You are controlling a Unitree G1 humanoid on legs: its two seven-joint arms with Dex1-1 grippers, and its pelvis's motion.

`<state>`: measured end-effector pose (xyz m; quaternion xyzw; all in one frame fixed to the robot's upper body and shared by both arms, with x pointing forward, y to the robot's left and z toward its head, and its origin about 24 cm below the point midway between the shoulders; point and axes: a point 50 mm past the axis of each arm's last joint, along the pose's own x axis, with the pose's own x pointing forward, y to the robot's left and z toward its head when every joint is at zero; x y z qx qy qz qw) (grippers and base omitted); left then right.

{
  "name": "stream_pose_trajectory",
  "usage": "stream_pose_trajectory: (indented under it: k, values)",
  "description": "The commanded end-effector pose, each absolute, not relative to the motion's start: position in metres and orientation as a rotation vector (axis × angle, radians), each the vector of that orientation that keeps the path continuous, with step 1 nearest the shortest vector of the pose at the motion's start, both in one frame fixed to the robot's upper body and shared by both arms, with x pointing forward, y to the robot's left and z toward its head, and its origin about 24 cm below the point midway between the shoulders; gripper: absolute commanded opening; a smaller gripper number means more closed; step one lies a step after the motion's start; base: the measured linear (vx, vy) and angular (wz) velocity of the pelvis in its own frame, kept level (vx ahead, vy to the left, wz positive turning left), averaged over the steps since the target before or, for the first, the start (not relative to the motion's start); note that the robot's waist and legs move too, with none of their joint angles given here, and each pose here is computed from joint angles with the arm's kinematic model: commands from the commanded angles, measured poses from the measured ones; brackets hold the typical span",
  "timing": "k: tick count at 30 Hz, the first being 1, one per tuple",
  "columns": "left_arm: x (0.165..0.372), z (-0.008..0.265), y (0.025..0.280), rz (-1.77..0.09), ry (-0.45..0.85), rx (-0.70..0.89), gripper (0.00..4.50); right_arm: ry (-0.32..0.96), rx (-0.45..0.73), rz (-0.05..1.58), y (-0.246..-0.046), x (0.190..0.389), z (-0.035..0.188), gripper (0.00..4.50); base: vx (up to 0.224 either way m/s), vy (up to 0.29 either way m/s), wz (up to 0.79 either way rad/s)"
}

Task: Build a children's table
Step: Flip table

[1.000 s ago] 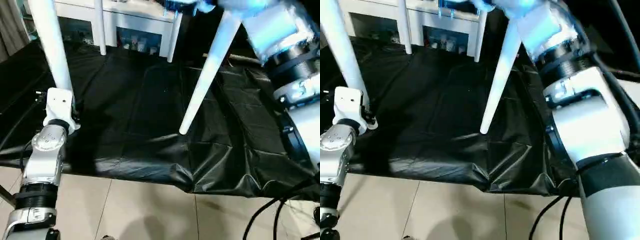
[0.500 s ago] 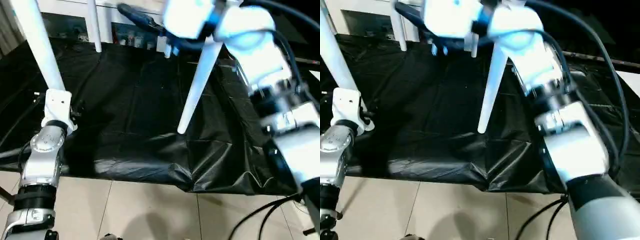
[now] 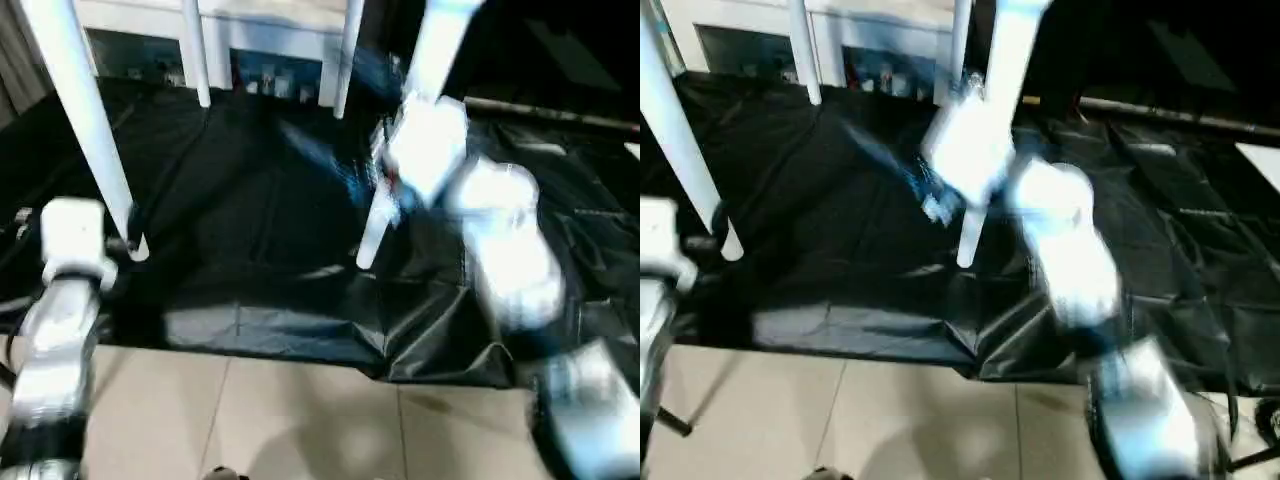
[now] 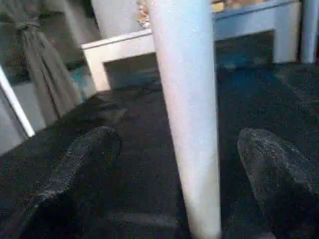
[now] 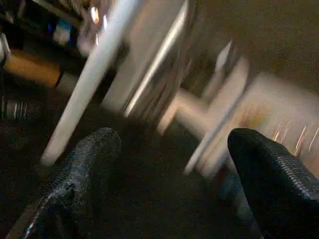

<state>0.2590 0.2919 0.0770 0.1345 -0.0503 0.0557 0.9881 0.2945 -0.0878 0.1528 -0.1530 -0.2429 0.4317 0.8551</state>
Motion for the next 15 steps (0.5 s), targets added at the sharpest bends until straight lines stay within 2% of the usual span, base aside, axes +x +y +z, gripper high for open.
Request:
stream_pose_trajectory:
  k: [1, 3, 4, 5, 6, 7, 8, 9, 10, 15]
  values:
    - [0.248, 0.087, 0.284, 0.05, -0.181, 0.21, 4.37, -0.407, -0.244, 0.895, -0.089, 0.286, 0.137, 3.81, 0.0, 0.0, 0.0]
    - [0.241, 0.088, 0.277, 0.021, -0.192, 0.2, 4.37, -0.348, -0.198, 0.837, -0.094, 0.282, 0.125, 3.81, 0.0, 0.0, 0.0]
    - [0.236, 0.089, 0.269, 0.006, -0.196, 0.18, 4.37, -0.255, -0.155, 0.766, -0.1, 0.279, 0.11, 3.81, 0.0, 0.0, 0.0]
    - [0.236, 0.089, 0.264, 0.005, -0.192, 0.155, 4.37, -0.237, -0.135, 0.727, -0.103, 0.277, 0.106, 3.81, 0.0, 0.0, 0.0]
    - [0.236, 0.089, 0.256, 0.002, -0.188, 0.112, 4.37, -0.198, -0.086, 0.649, -0.109, 0.273, 0.098, 3.81, 0.0, 0.0, 0.0]
    - [0.236, 0.089, 0.255, 0.0, -0.19, 0.112, 4.37, -0.194, -0.081, 0.639, -0.11, 0.273, 0.098, 3.81, 0.0, 0.0, 0.0]
    - [0.24, 0.091, 0.24, -0.011, -0.194, 0.102, 4.37, -0.132, 0.002, 0.494, -0.121, 0.27, 0.09, 3.81, 0.0, 0.0, 0.0]
    - [0.241, 0.091, 0.238, -0.006, -0.19, 0.103, 4.37, -0.125, 0.013, 0.482, -0.122, 0.27, 0.089, 3.81, 0.0, 0.0, 0.0]
    - [0.247, 0.088, 0.23, 0.037, -0.167, 0.11, 4.37, -0.078, 0.051, 0.403, -0.128, 0.267, 0.082, 3.81, 0.0, 0.0, 0.0]
    - [0.247, 0.086, 0.219, 0.034, -0.154, 0.158, 4.37, -0.048, 0.03, 0.357, -0.133, 0.266, 0.075, 3.81, 0.0, 0.0, 0.0]
